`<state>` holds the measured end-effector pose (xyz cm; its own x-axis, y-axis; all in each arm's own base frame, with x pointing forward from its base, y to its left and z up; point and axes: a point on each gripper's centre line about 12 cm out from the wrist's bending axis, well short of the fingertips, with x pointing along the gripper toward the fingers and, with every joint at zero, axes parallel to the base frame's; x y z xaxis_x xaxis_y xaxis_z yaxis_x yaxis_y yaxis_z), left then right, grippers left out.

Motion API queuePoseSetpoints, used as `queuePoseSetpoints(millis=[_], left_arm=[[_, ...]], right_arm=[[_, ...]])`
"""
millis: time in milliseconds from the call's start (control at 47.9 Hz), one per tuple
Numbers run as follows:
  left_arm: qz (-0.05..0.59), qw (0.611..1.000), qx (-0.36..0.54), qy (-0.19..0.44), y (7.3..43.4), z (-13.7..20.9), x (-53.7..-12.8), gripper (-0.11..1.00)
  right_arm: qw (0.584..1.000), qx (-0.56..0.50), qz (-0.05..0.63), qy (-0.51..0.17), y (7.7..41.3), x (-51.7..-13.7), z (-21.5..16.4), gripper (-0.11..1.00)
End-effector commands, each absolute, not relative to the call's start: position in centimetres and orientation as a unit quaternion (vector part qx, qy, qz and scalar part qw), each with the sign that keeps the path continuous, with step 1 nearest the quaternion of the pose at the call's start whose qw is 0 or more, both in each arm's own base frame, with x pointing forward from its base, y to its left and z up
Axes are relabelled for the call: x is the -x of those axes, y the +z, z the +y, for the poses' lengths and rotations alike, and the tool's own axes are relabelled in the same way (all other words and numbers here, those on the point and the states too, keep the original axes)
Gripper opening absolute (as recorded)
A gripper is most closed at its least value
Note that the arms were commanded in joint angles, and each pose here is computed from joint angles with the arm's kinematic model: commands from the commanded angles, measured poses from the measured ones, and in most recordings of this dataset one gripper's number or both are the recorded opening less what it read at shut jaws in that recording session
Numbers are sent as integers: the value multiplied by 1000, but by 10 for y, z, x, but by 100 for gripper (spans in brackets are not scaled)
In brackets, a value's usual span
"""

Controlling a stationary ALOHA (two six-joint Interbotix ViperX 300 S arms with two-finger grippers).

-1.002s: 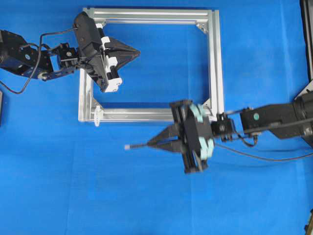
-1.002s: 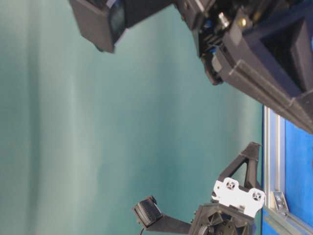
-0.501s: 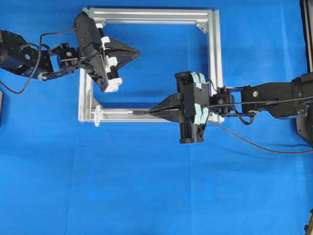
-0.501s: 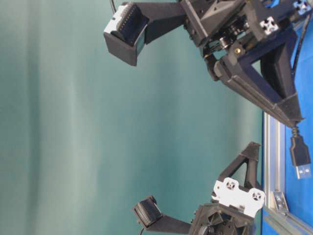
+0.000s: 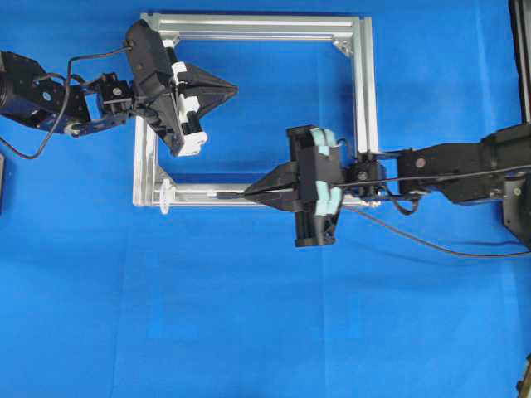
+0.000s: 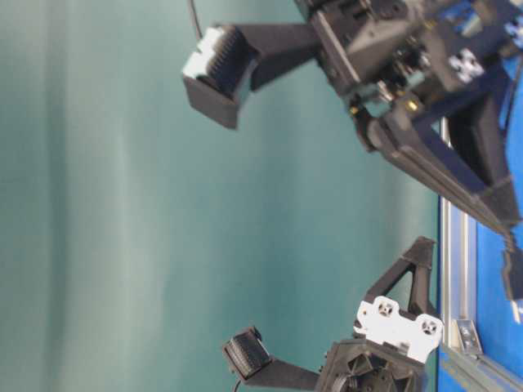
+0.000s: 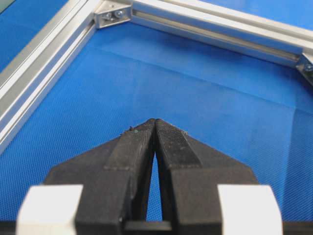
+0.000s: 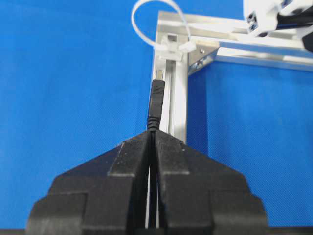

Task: Insert the wire through the string loop located on the left side.
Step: 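Move the right gripper toward the white zip-tie loop at the frame corner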

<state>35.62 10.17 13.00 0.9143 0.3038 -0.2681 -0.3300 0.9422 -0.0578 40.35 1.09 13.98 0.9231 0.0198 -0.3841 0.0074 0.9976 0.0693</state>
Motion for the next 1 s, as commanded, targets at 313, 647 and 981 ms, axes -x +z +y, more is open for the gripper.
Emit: queuePoseSetpoints(millis=[313, 647, 981], left_arm=[[105, 980, 48, 161, 145, 102, -359, 0], [105, 980, 49, 161, 144, 102, -358, 0], [105, 980, 48, 161, 145, 102, -359, 0]], right_arm=[[986, -33, 166, 2, 143, -446, 8, 0], [987, -31, 156, 2, 144, -456, 8, 0], [987, -31, 156, 2, 143, -455, 8, 0]])
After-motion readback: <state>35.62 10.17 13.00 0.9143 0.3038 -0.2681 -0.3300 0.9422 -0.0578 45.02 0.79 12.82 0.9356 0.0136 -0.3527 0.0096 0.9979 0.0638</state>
